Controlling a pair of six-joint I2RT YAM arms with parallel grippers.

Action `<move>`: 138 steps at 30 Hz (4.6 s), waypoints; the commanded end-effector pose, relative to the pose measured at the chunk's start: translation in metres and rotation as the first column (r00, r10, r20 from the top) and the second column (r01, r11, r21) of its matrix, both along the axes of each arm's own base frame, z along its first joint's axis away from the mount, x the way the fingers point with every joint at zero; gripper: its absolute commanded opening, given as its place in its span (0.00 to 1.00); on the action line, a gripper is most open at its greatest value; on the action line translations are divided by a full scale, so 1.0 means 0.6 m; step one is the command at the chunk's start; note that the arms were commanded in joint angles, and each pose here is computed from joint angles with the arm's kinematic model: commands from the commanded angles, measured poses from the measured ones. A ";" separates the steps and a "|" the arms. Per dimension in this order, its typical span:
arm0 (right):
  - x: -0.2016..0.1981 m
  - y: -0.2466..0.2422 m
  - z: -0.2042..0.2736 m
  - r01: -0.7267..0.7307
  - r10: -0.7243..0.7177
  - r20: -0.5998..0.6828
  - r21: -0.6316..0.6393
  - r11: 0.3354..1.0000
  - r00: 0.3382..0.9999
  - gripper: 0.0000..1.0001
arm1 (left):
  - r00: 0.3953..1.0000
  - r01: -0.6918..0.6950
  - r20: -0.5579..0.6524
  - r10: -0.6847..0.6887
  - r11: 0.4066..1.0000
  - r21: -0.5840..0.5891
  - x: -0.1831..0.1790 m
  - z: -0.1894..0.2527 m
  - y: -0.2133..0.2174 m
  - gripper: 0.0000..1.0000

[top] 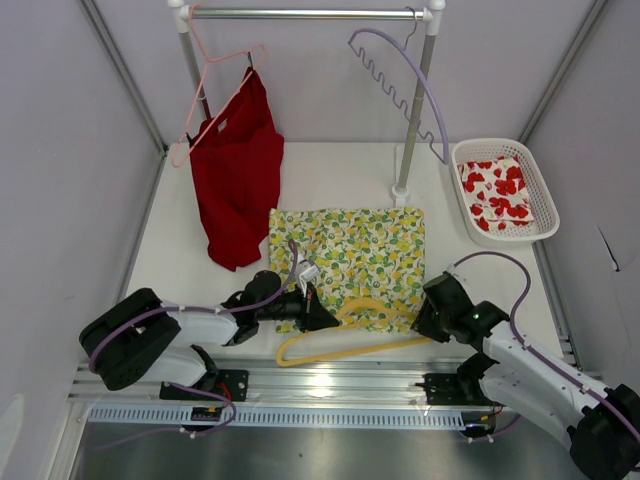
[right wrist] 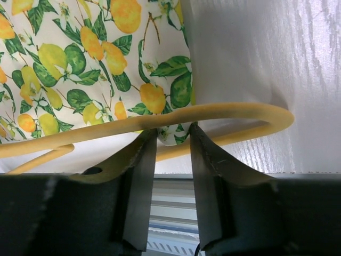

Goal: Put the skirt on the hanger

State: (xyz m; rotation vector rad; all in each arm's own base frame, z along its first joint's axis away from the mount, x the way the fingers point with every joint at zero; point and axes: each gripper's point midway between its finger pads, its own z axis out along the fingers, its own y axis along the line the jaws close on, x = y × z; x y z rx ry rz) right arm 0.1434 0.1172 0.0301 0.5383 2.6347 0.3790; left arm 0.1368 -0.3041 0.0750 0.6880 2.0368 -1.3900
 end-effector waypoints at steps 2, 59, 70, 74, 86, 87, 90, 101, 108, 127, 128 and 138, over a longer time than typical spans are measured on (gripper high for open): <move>0.025 -0.005 0.045 0.019 -0.017 0.076 -0.022 1.000 0.997 0.29 | 0.999 -0.015 0.046 0.014 1.000 0.018 0.016 -0.008 0.004 0.00; 0.092 -0.060 0.137 0.155 -0.158 0.073 0.043 0.987 0.985 0.24 | 0.987 -0.149 0.072 0.142 0.983 0.106 0.091 -0.060 0.043 0.00; 0.023 0.129 0.120 -0.020 0.009 0.122 0.087 0.996 0.993 0.61 | 0.987 -0.153 0.065 0.147 0.984 0.096 0.095 -0.060 0.039 0.00; -0.013 0.194 0.104 0.005 -0.037 0.136 0.227 0.974 0.990 0.61 | 0.986 -0.157 0.074 0.151 0.983 0.095 0.097 -0.056 0.040 0.00; -0.015 0.252 0.050 0.164 -0.211 0.125 0.309 0.937 0.970 0.66 | 0.988 -0.139 0.084 0.131 0.985 0.101 0.094 -0.053 0.040 0.00; -0.013 0.250 0.050 0.173 -0.222 0.127 0.312 0.934 0.967 0.66 | 0.988 -0.138 0.084 0.130 0.985 0.101 0.093 -0.053 0.040 0.00; -0.008 0.244 0.048 0.200 -0.250 0.137 0.301 0.932 0.958 0.64 | 0.988 -0.137 0.087 0.129 0.985 0.100 0.094 -0.052 0.040 0.00; -0.004 0.243 0.030 0.237 -0.282 0.128 0.286 0.929 0.951 0.57 | 0.989 -0.130 0.084 0.122 0.987 0.099 0.093 -0.053 0.038 0.00; 0.001 0.239 0.025 0.253 -0.298 0.144 0.269 0.930 0.944 0.52 | 0.990 -0.126 0.083 0.118 0.987 0.098 0.093 -0.054 0.037 0.00; 0.007 0.216 0.050 0.257 -0.301 0.165 0.242 0.936 0.939 0.08 | 0.990 -0.123 0.080 0.116 0.988 0.094 0.094 -0.059 0.034 0.00; 0.007 0.216 0.052 0.255 -0.299 0.163 0.247 0.935 0.940 0.08 | 0.990 -0.125 0.075 0.118 0.987 0.097 0.094 -0.062 0.034 0.00; 0.010 0.218 0.083 0.230 -0.282 0.154 0.286 0.930 0.947 0.05 | 0.990 -0.119 0.087 0.111 0.989 0.093 0.092 -0.063 0.030 0.00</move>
